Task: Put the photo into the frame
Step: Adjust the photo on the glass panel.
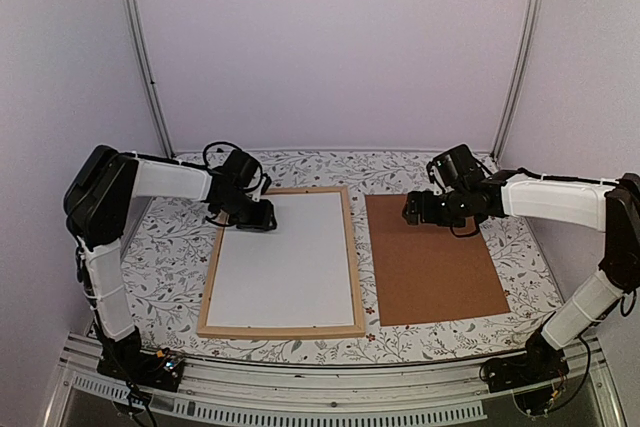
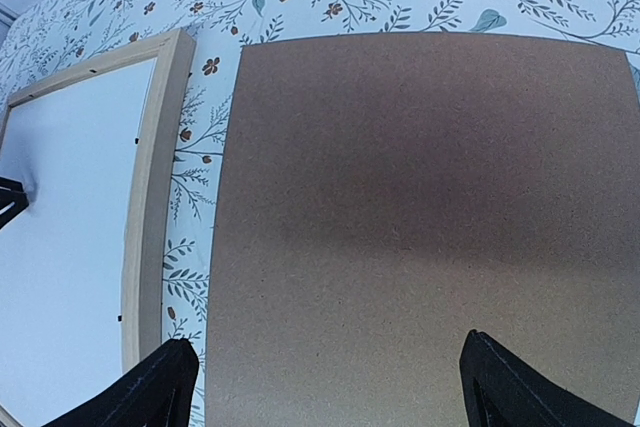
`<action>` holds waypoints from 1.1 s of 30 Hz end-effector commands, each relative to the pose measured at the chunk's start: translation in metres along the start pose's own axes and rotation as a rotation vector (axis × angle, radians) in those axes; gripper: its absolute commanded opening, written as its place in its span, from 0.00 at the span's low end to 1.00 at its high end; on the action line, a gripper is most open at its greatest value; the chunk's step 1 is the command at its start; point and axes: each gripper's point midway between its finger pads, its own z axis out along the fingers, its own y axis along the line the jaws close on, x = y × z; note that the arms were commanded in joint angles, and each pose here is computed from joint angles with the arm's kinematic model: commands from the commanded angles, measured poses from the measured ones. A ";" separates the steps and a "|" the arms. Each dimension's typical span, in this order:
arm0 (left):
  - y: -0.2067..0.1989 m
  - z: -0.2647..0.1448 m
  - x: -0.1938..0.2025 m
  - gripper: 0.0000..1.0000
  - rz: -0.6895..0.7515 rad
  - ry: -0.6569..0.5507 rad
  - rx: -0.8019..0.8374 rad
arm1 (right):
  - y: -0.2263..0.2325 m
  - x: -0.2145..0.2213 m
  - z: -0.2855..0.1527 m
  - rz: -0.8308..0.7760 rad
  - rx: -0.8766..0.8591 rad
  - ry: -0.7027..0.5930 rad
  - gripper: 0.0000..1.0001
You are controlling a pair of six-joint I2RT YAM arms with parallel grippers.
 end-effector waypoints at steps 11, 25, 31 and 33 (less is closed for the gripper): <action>-0.019 -0.041 -0.035 0.49 0.047 -0.121 0.017 | -0.007 0.002 0.000 0.008 0.018 -0.011 0.95; -0.062 -0.157 -0.081 0.99 0.144 -0.427 0.035 | -0.028 -0.009 -0.018 0.027 0.062 -0.078 0.97; -0.086 -0.171 -0.072 1.00 0.147 -0.450 0.199 | -0.053 -0.012 -0.030 0.051 0.092 -0.107 0.99; -0.096 -0.172 -0.069 1.00 0.145 -0.435 0.264 | -0.065 -0.011 -0.033 0.064 0.110 -0.109 0.99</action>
